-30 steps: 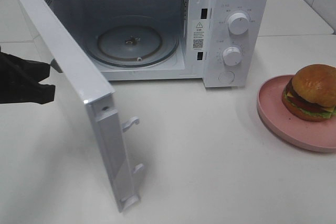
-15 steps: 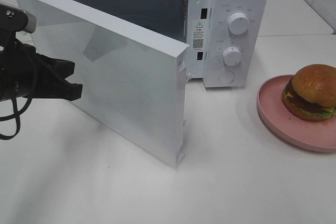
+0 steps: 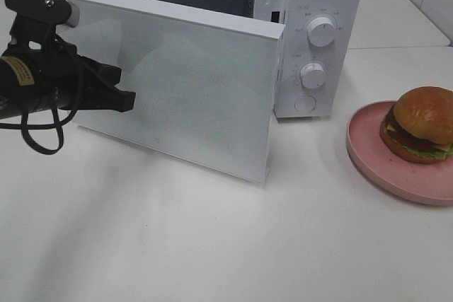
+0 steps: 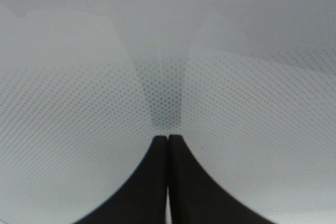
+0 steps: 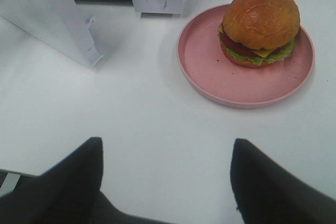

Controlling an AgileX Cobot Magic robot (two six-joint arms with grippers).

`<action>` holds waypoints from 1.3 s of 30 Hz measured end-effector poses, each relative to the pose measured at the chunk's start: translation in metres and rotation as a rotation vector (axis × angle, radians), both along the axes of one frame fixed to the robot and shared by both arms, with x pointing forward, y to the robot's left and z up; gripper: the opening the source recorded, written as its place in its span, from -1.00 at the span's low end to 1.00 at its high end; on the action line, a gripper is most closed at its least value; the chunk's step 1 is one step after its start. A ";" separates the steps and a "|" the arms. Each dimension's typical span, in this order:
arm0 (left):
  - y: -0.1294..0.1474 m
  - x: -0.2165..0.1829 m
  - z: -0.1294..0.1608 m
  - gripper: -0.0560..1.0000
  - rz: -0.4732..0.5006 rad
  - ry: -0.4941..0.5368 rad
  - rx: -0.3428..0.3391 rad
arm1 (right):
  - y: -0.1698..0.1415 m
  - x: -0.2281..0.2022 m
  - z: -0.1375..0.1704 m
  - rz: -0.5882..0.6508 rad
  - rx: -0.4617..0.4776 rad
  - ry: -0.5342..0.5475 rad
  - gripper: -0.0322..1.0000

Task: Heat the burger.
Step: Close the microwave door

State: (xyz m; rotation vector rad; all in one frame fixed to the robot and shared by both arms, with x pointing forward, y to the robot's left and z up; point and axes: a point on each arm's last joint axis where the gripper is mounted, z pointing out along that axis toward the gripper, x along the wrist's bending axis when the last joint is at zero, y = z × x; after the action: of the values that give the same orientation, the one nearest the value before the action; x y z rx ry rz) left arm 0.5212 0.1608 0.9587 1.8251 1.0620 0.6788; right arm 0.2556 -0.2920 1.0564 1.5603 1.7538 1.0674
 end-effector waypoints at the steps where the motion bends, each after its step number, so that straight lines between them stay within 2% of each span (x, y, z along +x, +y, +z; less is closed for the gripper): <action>1: 0.000 0.000 0.000 -0.89 0.000 0.000 0.000 | 0.000 0.000 0.000 0.000 0.000 0.000 0.36; 5: -0.009 0.011 0.001 -0.89 -0.010 -0.002 -0.022 | 0.000 0.000 0.000 0.000 0.000 0.000 0.35; 18: -0.040 0.030 -0.002 -0.89 -0.076 -0.023 -0.023 | 0.000 0.000 0.000 0.000 0.000 0.000 0.35; 26: -0.064 0.045 0.006 -0.89 -0.110 -0.061 -0.042 | 0.000 0.000 0.000 0.000 0.000 0.000 0.35; 39: -0.111 0.063 0.013 -0.89 -0.189 -0.045 0.006 | 0.000 0.000 0.000 0.000 0.000 0.000 0.35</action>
State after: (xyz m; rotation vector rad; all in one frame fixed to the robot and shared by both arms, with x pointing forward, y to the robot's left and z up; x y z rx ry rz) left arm 0.5838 0.0497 0.9718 1.8784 0.8464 0.6070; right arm 0.2556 -0.2920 1.0564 1.5603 1.7538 1.0674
